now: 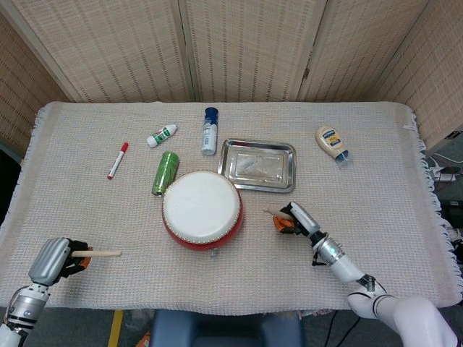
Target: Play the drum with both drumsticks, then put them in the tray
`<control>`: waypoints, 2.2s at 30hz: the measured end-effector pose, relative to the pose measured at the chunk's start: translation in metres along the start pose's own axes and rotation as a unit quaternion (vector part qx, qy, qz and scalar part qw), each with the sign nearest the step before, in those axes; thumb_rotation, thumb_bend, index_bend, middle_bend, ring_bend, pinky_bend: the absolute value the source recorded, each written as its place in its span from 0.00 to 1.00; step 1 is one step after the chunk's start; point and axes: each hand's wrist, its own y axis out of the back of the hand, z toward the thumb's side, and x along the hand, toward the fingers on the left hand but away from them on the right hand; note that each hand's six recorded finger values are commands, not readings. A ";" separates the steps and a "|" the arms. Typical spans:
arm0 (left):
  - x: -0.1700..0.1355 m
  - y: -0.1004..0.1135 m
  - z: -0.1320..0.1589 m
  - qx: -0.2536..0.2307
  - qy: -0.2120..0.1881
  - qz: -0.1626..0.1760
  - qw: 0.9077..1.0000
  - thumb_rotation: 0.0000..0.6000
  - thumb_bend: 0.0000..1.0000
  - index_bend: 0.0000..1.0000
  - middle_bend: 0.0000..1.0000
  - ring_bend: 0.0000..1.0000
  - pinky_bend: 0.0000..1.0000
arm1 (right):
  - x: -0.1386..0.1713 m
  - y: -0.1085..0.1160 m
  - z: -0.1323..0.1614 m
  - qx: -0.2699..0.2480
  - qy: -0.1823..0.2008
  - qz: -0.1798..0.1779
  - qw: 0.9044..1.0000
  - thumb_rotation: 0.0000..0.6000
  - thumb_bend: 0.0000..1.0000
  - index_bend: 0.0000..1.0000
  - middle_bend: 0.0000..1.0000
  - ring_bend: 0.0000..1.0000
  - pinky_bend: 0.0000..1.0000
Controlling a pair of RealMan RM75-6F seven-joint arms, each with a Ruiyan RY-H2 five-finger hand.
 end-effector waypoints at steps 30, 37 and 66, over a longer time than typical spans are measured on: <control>0.138 0.029 0.079 0.168 -0.026 -0.044 0.984 1.00 0.57 1.00 1.00 1.00 1.00 | -0.095 0.059 0.166 0.457 -0.050 0.062 0.886 1.00 0.90 1.00 1.00 1.00 1.00; 0.146 0.039 0.090 0.157 -0.025 -0.035 0.987 1.00 0.57 1.00 1.00 1.00 1.00 | -0.118 0.031 0.154 0.501 -0.070 0.085 0.859 1.00 0.90 1.00 1.00 1.00 1.00; 0.168 0.008 0.112 0.181 -0.008 -0.041 0.983 1.00 0.57 0.99 1.00 1.00 1.00 | -0.111 0.030 0.148 0.507 -0.072 0.072 0.856 1.00 0.90 1.00 1.00 1.00 1.00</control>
